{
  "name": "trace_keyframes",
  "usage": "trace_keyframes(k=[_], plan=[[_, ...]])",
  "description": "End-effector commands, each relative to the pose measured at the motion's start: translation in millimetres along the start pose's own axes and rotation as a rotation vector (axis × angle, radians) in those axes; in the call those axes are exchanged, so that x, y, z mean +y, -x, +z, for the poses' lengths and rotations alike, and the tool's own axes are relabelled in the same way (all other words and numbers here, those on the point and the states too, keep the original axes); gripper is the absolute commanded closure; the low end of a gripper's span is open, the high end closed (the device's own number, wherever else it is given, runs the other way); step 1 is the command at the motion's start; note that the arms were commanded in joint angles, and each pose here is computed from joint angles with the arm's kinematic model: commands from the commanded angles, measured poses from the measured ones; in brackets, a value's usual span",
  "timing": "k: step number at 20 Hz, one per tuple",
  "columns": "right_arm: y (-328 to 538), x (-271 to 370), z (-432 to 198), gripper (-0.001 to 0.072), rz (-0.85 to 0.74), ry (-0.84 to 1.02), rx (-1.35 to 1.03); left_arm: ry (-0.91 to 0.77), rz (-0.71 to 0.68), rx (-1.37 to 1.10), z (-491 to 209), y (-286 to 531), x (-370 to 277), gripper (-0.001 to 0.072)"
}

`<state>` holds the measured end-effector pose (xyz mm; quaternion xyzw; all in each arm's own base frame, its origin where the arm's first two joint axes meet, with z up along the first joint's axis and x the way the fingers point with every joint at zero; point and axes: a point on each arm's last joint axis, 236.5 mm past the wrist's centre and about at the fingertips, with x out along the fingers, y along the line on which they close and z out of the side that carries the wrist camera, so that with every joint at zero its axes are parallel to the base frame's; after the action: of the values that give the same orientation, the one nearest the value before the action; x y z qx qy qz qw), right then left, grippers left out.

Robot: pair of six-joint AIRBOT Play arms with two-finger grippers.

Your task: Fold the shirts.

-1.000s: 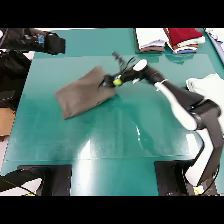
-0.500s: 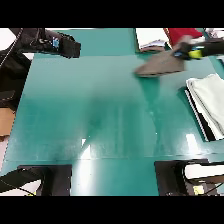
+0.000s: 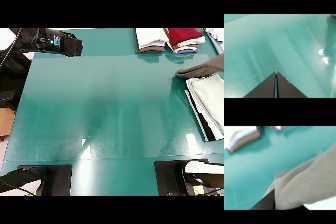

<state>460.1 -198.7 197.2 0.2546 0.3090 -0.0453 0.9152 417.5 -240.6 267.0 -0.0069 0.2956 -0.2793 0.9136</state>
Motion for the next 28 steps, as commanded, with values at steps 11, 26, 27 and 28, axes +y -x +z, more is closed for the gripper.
trace_keyframes(k=[11, 26, 27, 28], plan=[[94, -2, 25, 0.0693, -0.149, 0.150, -0.025, -0.003, -0.005, 0.034, -8, 0, -1, 0.0682], [194, -170, -202, 0.0075, -0.679, -0.232, 0.269, -0.032, -0.006, 0.038, -9, 0, -1, 0.0682], [193, -163, -185, 0.0076, -0.660, -0.222, 0.212, -0.033, -0.006, 0.038, -9, 0, -1, 0.0681], [187, -147, -158, 0.0077, -0.603, -0.195, 0.134, -0.033, -0.006, 0.036, -9, 0, -1, 0.0682]])
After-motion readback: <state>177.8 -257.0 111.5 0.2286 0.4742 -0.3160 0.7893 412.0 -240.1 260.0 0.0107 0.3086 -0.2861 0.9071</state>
